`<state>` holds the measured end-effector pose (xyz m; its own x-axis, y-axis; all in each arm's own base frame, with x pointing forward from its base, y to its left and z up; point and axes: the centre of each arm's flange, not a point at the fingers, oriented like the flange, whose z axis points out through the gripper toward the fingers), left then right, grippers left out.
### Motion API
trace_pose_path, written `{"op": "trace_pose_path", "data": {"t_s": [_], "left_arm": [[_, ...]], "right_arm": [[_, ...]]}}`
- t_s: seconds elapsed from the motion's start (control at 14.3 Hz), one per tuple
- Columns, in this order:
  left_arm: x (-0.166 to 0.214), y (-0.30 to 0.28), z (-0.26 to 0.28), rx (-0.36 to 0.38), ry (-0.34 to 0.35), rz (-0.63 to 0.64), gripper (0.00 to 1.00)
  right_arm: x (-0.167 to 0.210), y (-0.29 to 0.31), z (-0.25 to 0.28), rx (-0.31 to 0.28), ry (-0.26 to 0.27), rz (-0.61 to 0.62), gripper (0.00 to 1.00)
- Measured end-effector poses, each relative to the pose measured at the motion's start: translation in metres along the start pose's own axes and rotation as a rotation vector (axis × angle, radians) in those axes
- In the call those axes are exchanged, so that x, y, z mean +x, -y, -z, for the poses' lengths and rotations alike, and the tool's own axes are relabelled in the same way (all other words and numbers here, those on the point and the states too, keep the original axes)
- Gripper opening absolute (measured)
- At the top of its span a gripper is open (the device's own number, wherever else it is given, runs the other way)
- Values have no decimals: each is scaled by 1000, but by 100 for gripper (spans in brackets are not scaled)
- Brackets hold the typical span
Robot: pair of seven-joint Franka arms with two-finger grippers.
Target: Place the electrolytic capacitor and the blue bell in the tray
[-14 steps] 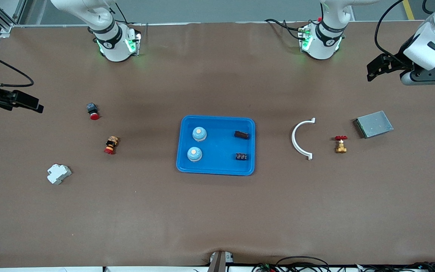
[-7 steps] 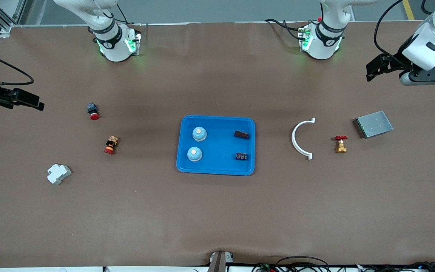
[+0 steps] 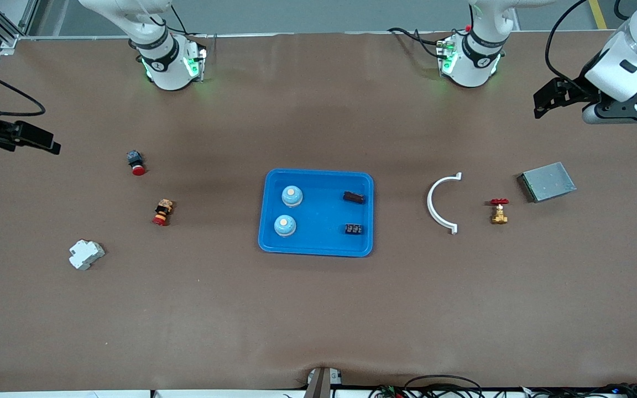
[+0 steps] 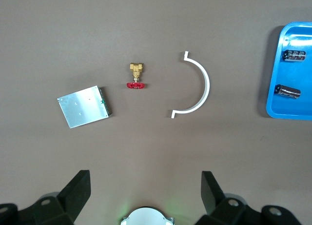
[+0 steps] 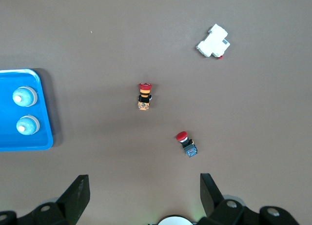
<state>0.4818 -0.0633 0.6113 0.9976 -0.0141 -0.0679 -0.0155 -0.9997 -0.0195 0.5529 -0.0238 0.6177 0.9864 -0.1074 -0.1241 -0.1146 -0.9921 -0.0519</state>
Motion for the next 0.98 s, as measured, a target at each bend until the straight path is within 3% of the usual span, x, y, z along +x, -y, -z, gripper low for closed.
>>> {"op": "trace_pose_path", "data": {"t_s": [0.28, 0.98], "left_arm": [[0, 2, 5, -2, -11, 4, 100], [40, 7, 19, -20, -43, 12, 100]], "right_arm": [[-9, -3, 15, -19, -42, -3, 100], [-9, -3, 20, -21, -57, -4, 100]]}}
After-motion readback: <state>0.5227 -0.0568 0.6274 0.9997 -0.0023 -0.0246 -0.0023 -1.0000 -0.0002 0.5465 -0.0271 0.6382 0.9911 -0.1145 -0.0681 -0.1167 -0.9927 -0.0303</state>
